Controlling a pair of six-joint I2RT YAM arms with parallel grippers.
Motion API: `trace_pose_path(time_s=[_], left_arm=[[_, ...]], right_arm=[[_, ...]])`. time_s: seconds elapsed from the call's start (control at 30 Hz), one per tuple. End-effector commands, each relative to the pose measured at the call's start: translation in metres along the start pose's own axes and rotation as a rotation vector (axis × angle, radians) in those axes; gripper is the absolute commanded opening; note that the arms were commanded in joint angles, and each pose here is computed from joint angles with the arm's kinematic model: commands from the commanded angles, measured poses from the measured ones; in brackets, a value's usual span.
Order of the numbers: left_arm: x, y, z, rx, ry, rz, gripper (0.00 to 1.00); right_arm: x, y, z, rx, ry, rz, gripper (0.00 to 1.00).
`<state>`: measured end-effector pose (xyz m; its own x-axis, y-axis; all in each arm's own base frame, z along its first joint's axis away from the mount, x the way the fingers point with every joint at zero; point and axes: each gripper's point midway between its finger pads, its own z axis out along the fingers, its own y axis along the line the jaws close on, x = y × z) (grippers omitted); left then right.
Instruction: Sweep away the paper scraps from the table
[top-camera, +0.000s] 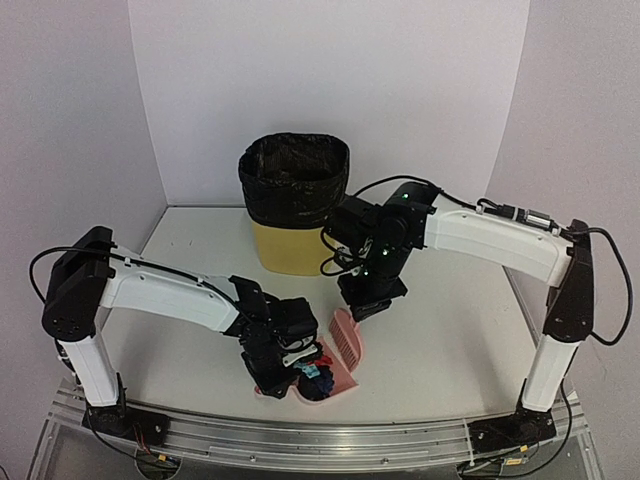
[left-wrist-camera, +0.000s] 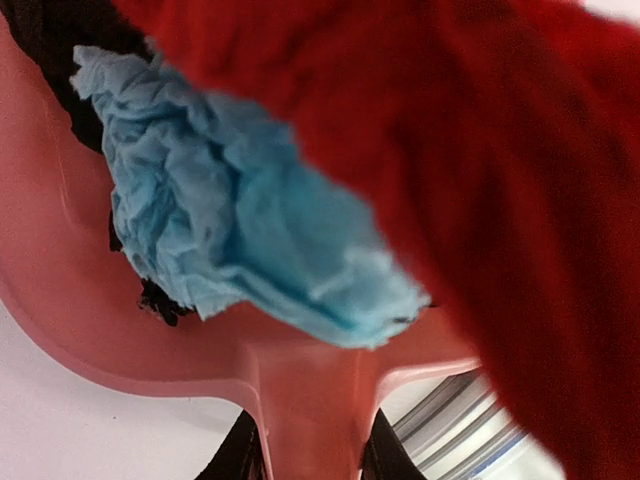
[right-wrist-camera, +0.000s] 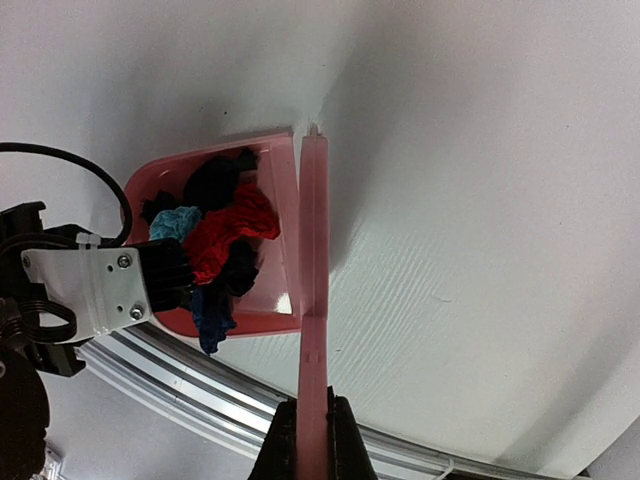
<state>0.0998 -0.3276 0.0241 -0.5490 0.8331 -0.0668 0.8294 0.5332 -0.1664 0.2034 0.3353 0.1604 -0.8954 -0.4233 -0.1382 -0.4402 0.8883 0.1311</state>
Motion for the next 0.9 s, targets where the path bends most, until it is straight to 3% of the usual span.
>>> trace_pose_path(time_s=[0.0, 0.57, 0.87], left_arm=[[-0.017, -0.005, -0.016, -0.001, -0.119, 0.015, 0.0], [-0.05, -0.001, -0.048, -0.056, -0.313, 0.005, 0.0], [-0.068, -0.004, -0.087, -0.076, -0.363, -0.064, 0.0]], right_arm=[[-0.004, -0.018, -0.027, 0.078, -0.083, -0.024, 0.0], [-0.013, -0.058, -0.079, 0.23, -0.292, 0.003, 0.0], [-0.003, -0.111, -0.109, 0.334, -0.395, 0.1, 0.0]])
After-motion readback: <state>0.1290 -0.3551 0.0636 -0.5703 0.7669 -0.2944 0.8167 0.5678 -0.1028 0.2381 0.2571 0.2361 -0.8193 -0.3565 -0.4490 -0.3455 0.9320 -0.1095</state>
